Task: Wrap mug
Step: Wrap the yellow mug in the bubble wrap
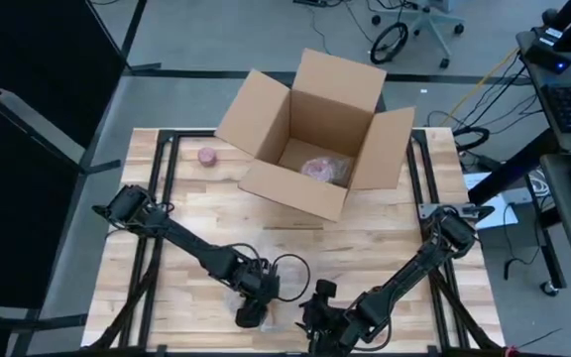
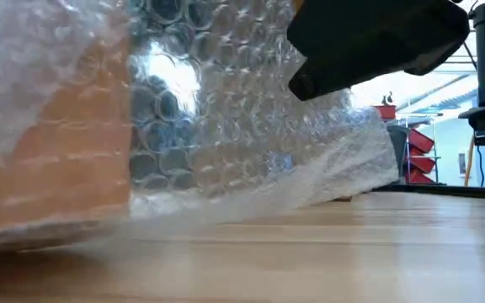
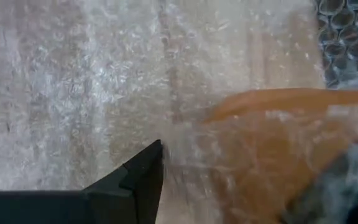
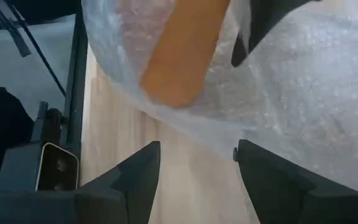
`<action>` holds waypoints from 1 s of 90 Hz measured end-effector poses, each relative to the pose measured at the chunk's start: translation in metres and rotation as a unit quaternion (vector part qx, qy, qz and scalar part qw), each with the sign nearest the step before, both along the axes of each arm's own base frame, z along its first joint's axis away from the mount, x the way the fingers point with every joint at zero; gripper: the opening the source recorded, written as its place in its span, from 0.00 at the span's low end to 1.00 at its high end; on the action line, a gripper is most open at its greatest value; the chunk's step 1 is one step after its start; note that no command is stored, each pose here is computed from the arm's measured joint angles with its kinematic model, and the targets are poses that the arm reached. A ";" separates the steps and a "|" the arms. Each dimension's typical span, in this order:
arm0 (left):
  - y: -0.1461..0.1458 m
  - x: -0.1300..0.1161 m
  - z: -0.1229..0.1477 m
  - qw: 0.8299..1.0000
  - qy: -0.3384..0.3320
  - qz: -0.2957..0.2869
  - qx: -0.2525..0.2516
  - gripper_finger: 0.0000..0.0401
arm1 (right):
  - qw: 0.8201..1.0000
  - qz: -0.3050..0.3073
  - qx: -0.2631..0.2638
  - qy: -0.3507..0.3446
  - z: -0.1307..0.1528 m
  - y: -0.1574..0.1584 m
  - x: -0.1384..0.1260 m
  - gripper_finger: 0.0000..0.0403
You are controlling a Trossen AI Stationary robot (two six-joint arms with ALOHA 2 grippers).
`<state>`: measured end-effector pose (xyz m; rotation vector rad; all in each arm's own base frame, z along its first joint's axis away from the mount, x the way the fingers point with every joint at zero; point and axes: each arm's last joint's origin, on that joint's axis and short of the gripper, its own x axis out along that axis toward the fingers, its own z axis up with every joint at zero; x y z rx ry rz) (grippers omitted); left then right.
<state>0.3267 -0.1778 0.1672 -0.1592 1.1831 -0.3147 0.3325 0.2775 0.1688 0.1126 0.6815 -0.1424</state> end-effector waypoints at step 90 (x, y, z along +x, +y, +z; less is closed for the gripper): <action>-0.009 0.006 0.075 0.997 0.025 -0.037 0.062 0.42 | 0.990 0.028 -0.029 0.135 0.093 0.002 -0.003 0.66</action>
